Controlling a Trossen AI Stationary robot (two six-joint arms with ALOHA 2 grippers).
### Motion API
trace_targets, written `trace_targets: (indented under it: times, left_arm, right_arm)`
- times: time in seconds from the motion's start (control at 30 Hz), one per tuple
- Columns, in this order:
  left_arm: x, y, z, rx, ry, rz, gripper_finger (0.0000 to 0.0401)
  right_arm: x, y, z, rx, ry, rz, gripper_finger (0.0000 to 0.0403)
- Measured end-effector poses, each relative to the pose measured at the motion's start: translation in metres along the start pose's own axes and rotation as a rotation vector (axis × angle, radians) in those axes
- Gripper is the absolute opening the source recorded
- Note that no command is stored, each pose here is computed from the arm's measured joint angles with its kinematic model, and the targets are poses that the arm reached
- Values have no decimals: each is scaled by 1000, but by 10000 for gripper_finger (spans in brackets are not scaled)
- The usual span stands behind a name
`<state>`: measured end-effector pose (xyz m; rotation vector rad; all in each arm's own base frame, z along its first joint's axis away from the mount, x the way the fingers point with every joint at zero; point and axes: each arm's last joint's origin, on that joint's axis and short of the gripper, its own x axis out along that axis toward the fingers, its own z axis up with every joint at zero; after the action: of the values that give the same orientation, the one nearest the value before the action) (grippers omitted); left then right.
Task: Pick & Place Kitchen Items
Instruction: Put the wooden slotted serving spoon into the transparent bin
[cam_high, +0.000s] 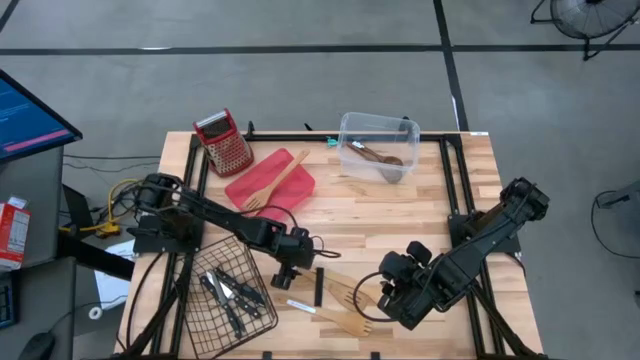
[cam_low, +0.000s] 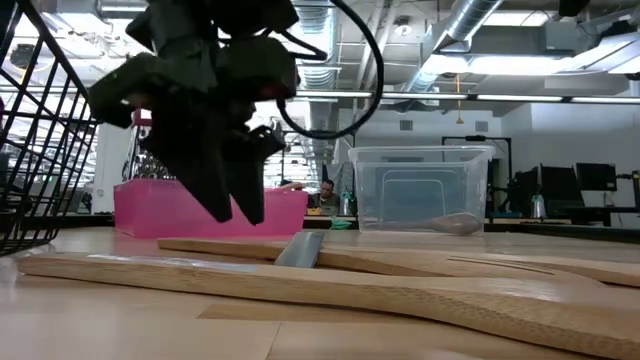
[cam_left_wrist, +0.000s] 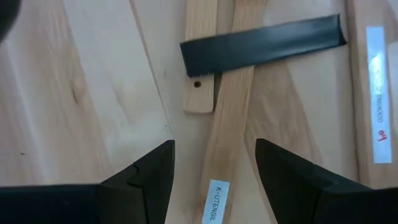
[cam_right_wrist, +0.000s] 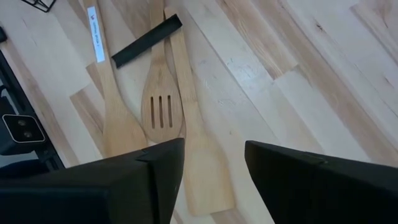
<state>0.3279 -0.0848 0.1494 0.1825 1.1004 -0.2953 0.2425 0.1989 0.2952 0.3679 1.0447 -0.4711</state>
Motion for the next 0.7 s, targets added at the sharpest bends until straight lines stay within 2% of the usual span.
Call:
trace_targets:
  times: [0.17, 0.43, 0.7]
  left_arm:
    - [11, 1, -4, 1, 37, -24, 205]
    - [17, 1, -7, 89, 61, -18, 204]
    - [28, 1, -10, 127, 88, -18, 176]
  right_arm:
    - [0, 0, 0, 6, 2, 1, 183]
    - [0, 0, 0, 18, 4, -2, 181]
    - [0, -1, -1, 16, 5, -6, 178]
